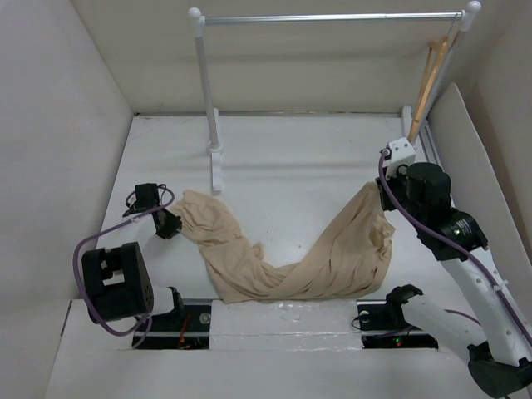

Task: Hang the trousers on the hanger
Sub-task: Flatten out the trousers at the center of the board.

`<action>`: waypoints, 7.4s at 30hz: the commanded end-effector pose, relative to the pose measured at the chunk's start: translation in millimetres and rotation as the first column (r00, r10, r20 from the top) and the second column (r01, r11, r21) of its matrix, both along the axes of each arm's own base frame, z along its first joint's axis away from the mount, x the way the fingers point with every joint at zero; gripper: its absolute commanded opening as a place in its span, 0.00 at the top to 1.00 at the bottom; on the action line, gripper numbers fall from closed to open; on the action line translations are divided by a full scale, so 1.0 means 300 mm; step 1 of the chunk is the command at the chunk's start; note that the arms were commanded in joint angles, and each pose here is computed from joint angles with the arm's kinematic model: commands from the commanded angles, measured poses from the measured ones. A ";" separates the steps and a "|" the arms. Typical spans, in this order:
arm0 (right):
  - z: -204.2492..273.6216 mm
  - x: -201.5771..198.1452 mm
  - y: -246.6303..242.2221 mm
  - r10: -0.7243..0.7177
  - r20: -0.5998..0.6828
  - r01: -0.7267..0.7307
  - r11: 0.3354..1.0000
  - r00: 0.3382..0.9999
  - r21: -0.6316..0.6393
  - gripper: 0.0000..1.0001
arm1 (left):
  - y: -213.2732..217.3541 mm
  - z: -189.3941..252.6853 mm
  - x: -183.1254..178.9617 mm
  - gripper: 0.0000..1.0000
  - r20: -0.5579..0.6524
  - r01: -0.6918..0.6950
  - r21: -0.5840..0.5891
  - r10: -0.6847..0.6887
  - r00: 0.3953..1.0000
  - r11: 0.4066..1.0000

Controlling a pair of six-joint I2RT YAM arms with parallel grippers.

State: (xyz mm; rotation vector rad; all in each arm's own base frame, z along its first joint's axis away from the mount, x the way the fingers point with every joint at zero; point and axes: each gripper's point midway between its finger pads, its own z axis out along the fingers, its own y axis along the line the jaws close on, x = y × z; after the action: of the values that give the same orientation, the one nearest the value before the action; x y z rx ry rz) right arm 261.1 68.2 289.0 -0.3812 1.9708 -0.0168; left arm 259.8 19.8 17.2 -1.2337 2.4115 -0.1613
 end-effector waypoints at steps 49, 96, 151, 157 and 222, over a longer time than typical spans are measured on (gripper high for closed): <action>0.543 -0.203 -0.243 -0.219 0.343 0.214 0.975 0.913 0.054 1.00 | 0.326 1.162 0.119 1.00 0.558 -0.375 0.429 0.085 0.825 0.822; -0.402 0.834 -0.810 -0.625 -0.012 0.619 0.769 0.780 0.161 0.88 | 0.355 0.485 1.128 0.88 0.389 -0.130 0.330 -0.009 0.921 0.935; -0.586 -0.154 0.092 0.111 -0.441 -0.010 0.974 0.891 0.226 0.40 | -0.366 0.436 -0.077 1.00 0.219 0.240 0.204 -0.283 0.934 0.949; -0.586 -0.101 -0.040 -0.016 -0.437 0.127 0.966 0.899 0.226 0.26 | -0.350 0.580 -0.144 1.00 0.344 0.206 0.119 -0.235 0.909 0.971; -0.921 -0.022 -0.398 -0.360 -0.585 0.609 0.730 0.727 0.309 0.71 | -0.421 0.200 -0.028 0.71 0.177 0.397 0.176 -0.426 0.888 0.901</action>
State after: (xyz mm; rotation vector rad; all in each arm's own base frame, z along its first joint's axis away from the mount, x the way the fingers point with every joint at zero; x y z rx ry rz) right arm 241.3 -44.0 22.3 0.5391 2.4810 0.2645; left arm 249.2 -108.6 78.8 -0.6150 2.4263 -0.2320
